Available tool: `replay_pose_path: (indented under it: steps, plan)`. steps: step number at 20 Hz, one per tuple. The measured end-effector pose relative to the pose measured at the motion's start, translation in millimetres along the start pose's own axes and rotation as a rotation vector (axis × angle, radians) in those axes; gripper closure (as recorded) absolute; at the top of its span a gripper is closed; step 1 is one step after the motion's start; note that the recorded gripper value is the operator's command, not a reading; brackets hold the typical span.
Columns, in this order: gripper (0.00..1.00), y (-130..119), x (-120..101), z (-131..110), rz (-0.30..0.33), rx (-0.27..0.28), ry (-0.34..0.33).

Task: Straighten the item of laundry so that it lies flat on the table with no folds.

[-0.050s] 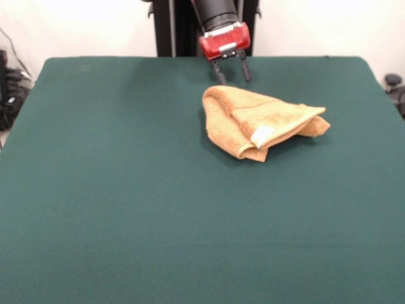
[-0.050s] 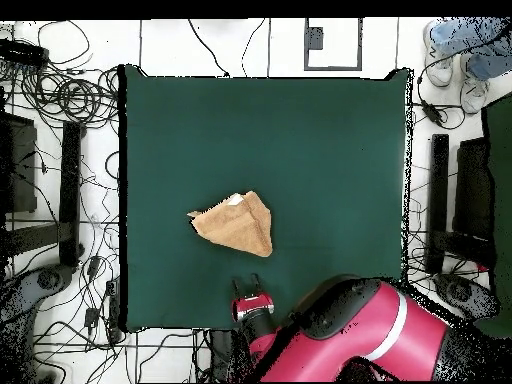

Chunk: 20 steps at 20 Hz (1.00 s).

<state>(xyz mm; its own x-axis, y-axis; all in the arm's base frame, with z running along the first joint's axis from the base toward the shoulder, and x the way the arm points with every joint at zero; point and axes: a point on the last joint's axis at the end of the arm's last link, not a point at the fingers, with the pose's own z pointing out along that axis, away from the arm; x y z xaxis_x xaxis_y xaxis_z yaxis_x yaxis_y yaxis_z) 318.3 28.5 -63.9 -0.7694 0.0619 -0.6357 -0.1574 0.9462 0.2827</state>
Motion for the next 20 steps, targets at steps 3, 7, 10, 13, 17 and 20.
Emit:
replay_pose_path:
  steps: [3, 7, 10, 13, 17, 20]
  plan:
    - [0.0, -2.8, -3.1, 1.7, -0.009, 0.001, -0.008]
    - [0.0, -11.1, -10.1, 6.5, -0.031, 0.01, -0.018]
    - [0.0, -15.6, -12.8, 9.5, -0.044, 0.013, -0.02]
    - [0.0, -17.9, -15.9, 9.7, -0.053, 0.015, -0.02]
    - [0.0, -20.6, -19.8, 10.7, -0.06, 0.019, -0.028]
    - [0.0, -21.7, -21.6, 11.1, -0.063, 0.021, -0.032]
